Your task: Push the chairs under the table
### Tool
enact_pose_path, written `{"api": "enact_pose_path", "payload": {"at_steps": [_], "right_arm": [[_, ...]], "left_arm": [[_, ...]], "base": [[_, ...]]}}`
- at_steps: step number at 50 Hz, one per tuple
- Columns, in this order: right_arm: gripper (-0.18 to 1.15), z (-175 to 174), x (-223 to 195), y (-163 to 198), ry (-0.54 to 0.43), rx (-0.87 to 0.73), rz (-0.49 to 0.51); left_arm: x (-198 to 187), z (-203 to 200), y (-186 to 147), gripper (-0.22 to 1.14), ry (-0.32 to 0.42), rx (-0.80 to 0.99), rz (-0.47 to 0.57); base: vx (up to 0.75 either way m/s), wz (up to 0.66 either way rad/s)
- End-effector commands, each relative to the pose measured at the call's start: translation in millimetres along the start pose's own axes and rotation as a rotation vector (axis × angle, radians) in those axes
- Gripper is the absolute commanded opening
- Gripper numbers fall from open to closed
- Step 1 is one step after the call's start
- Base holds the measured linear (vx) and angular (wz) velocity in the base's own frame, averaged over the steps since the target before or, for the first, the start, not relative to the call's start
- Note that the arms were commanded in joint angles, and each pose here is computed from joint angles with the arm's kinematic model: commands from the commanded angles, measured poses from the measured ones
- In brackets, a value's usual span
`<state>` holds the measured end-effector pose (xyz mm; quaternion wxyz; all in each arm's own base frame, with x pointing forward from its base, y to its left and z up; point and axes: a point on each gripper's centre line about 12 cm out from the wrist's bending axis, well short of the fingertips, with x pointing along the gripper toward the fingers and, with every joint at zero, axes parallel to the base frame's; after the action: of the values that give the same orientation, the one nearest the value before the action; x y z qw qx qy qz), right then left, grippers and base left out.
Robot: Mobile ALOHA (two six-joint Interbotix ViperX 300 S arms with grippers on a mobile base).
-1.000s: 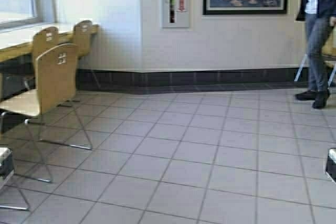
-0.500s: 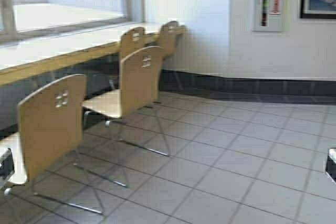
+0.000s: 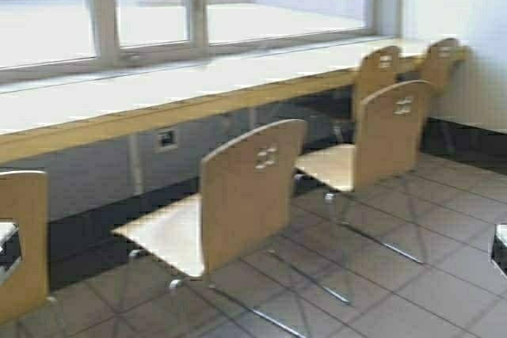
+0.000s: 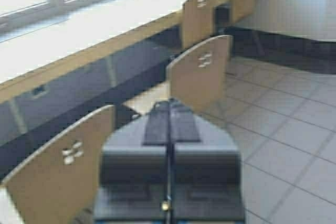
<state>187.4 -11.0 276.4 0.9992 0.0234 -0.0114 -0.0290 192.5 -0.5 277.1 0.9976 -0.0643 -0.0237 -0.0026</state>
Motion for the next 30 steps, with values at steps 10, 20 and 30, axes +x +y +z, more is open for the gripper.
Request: {"api": "enact_pose_path", "payload": {"at_steps": [10,20,30], "right_arm": [[0.04,6.5,2.1,0.9,-0.014,0.005,0.003],[0.04,2.5,1.6,1.5,0.01,0.003,0.007],[0.04,2.5,1.1,1.5,0.02,0.006,0.006]], "left_arm": [[3.1,5.8,-0.8,0.03,-0.012,0.0,-0.002],[4.4,8.2,-1.1,0.03,-0.017,-0.008,-0.002],[6.7,8.0,-1.0,0.03,-0.009,-0.066,-0.001]], "base": [[0.21,0.66],[0.18,0.56],[0.15,0.44]]}}
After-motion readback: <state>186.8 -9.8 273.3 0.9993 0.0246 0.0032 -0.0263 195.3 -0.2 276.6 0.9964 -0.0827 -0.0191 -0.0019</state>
